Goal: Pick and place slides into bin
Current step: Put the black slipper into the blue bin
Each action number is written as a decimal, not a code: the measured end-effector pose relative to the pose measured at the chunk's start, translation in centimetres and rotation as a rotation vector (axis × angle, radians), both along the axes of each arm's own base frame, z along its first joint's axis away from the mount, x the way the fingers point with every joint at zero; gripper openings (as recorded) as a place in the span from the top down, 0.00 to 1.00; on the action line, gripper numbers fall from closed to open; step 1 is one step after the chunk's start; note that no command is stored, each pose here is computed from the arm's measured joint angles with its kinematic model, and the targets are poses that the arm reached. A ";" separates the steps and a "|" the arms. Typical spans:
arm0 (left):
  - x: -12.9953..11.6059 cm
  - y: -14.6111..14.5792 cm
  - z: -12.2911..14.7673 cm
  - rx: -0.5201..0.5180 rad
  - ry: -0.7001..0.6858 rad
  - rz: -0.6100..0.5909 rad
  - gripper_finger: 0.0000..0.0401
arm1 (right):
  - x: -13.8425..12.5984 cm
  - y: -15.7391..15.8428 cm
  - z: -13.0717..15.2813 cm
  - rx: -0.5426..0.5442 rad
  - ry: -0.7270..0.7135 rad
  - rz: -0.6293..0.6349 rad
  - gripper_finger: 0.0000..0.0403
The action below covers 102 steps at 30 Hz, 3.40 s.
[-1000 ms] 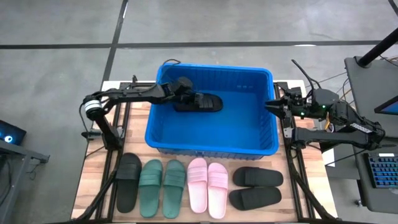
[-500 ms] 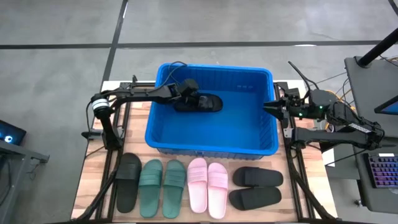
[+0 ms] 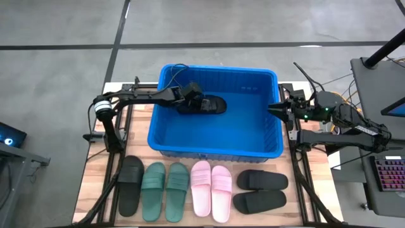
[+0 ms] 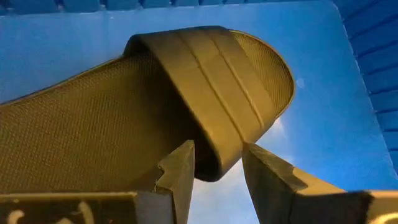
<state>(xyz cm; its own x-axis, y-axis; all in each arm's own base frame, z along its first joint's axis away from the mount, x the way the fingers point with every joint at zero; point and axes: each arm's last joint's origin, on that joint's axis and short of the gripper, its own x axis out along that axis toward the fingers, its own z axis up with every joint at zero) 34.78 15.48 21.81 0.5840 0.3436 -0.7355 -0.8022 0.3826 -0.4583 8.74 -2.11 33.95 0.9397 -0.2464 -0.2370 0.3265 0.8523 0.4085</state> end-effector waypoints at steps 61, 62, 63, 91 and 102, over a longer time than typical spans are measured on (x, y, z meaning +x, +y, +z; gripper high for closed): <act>-0.4 0.9 0.0 0.068 0.081 -0.108 1.00 | 0.0 0.0 -0.1 -0.031 0.010 0.007 0.66; -0.4 0.9 0.0 0.069 0.081 -0.108 1.00 | 0.0 0.0 -0.1 -0.030 0.010 0.007 0.66; -0.4 1.0 0.1 0.071 0.079 -0.107 1.00 | 0.0 0.0 -0.1 -0.030 0.010 0.007 0.66; -1.2 3.2 0.5 0.121 0.030 -0.015 1.00 | 0.0 0.0 0.0 -0.032 0.010 0.007 0.66; -1.3 3.9 -0.4 0.117 0.005 -0.051 1.00 | 0.0 0.0 0.0 -0.031 0.010 0.007 0.66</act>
